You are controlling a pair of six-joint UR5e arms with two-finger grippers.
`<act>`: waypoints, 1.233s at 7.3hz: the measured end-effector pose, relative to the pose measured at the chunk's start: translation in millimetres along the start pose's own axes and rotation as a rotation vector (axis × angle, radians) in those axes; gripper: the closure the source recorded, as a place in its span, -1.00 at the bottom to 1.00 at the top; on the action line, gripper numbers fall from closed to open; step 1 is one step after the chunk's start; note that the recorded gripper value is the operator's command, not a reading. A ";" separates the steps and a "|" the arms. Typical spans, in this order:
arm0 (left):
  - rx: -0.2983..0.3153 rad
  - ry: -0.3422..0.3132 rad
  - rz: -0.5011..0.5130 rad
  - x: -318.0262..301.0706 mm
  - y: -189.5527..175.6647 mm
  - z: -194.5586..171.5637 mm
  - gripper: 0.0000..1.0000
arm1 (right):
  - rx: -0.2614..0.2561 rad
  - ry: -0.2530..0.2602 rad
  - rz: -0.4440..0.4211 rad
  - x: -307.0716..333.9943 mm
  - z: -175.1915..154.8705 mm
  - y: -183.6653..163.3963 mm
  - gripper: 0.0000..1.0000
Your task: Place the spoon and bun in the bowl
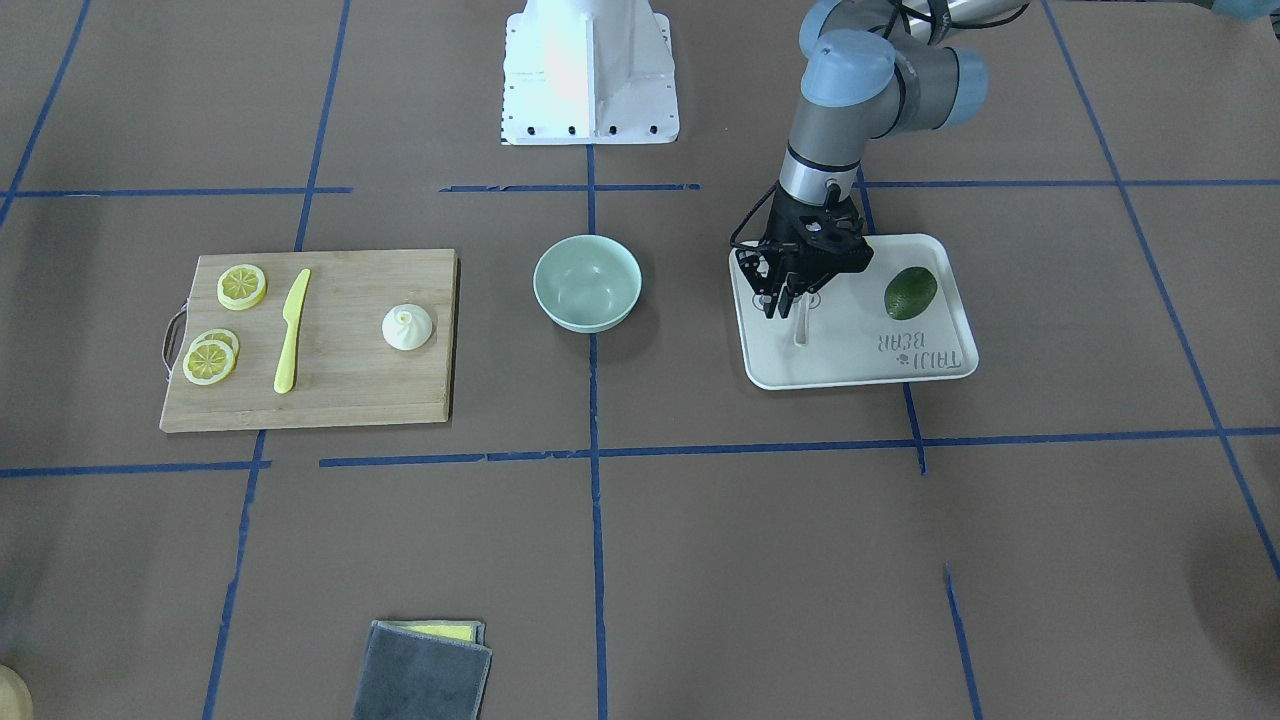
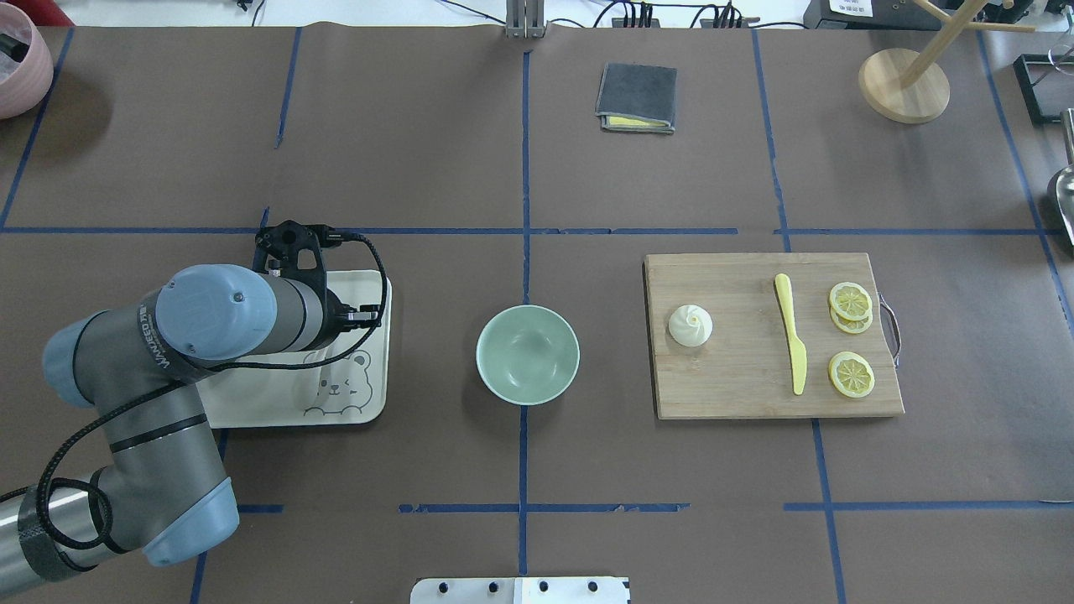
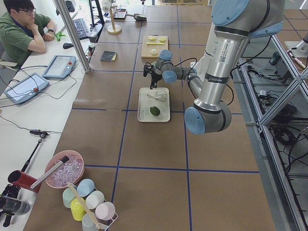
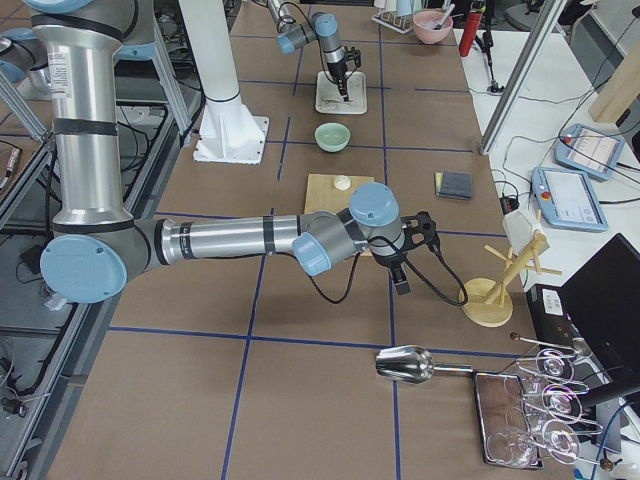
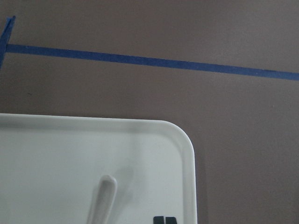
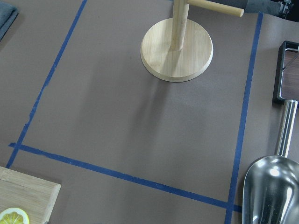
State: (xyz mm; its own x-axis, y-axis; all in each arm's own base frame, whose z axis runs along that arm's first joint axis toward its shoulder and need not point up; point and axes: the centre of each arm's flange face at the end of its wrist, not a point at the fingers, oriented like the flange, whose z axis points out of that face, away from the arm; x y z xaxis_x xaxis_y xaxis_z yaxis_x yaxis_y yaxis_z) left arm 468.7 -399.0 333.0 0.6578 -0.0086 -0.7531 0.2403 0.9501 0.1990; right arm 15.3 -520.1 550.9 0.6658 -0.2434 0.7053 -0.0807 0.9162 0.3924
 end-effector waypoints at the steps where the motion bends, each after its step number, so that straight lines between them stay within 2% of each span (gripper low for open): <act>1: -0.003 -0.009 0.016 -9.1 2.3 1.5 -1.00 | 0.000 0.000 0.000 0.2 0.2 0.1 -1.00; 5: -0.023 -0.039 0.180 -31.7 8.3 10.6 -1.00 | 0.000 0.000 0.000 0.1 0.1 0.0 -1.00; 6: -0.031 -0.055 0.191 -38.3 11.2 17.6 -0.89 | 0.000 0.000 0.000 0.2 0.2 0.1 -1.00; 7: -0.037 -0.064 0.192 -43.2 14.9 21.4 -0.50 | -0.001 0.000 0.001 0.3 0.3 0.2 -1.00; 9: -0.043 -0.065 0.189 -44.7 18.9 21.8 -0.48 | 0.000 0.000 0.001 0.3 0.2 0.1 -1.00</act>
State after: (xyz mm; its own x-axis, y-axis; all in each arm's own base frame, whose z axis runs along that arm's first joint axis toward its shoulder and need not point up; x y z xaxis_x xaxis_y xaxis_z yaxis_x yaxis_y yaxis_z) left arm 459.4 -387.5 384.1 0.7334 0.1523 -0.6626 0.0782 0.9492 0.3047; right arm 15.3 -520.2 551.2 0.6658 -0.2429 0.7055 -0.0807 0.9165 0.3918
